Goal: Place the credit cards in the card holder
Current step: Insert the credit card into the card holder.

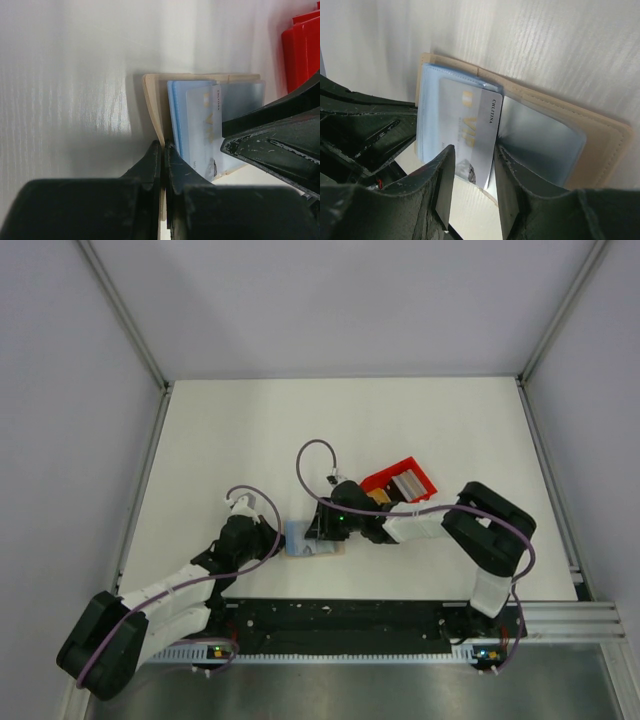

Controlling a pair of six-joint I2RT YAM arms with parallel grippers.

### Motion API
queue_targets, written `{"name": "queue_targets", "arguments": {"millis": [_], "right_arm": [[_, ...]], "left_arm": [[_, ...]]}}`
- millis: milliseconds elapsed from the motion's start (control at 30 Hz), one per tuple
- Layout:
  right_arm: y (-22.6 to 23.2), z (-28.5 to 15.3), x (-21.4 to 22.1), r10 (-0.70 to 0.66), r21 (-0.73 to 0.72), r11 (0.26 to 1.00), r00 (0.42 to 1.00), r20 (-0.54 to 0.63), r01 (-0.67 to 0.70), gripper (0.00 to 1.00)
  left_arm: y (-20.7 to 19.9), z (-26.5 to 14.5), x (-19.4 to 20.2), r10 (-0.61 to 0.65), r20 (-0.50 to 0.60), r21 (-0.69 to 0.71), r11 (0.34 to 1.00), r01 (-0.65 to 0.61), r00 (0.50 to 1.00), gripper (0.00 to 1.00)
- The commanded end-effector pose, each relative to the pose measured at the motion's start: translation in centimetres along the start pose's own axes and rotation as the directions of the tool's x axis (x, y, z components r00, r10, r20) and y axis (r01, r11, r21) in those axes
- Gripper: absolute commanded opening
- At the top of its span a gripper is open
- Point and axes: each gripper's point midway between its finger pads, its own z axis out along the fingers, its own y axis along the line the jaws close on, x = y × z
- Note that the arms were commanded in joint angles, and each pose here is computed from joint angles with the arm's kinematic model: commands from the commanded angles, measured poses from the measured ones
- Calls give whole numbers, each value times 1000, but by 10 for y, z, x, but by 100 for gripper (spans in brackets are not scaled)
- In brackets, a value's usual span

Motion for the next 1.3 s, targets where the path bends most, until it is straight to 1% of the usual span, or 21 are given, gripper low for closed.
{"name": "queue_targets", "arguments": {"millis": [0,233,433,500,600,667,700,767,833,933,967,1133,1267], "right_arm": [[27,7,2,-58,-77,995,998,-24,56,36],[45,7,2,-55,-147,988,998,-28,51,34],[58,2,-4,-65,-211,975,998,3,64,31],[64,1,-3,-57,-253,966,998,6,57,25],[70,0,-2,-34,-294,955,999,0,32,22],[66,3,1,-29,-274,961,999,-17,23,17],[64,4,1,-28,-266,964,999,-21,21,15],[60,5,3,-20,-245,970,999,-33,11,8],[58,4,4,-26,-233,972,999,-35,17,6],[52,-1,3,-24,-204,979,999,-21,20,6],[49,-3,1,-27,-180,983,1000,-10,24,8],[32,-18,-15,-68,-67,995,996,59,72,24],[26,-39,-33,-123,7,992,985,118,123,26]], "left_arm": [[-2,0,2,23,-2,20,1000,-23,1000,0],[-2,0,2,23,-1,21,1000,-23,1000,0],[-1,0,2,24,-2,20,1000,-24,1000,0],[-1,0,2,23,-2,18,1000,-23,1000,0],[-2,0,2,23,-3,21,1000,-23,1000,0],[-1,0,2,23,-1,19,1000,-23,1000,0],[-2,0,1,23,-1,21,1000,-23,1000,0],[-2,0,2,24,-2,22,999,-24,1000,0],[-2,0,1,22,-1,19,1000,-22,1000,0],[-2,-1,1,26,0,18,1000,-26,1000,0],[-2,-1,1,24,1,16,1000,-24,1000,0],[-3,-2,-2,24,10,19,1000,-24,1000,0],[-8,-4,-6,29,16,30,999,-29,999,0]]}}
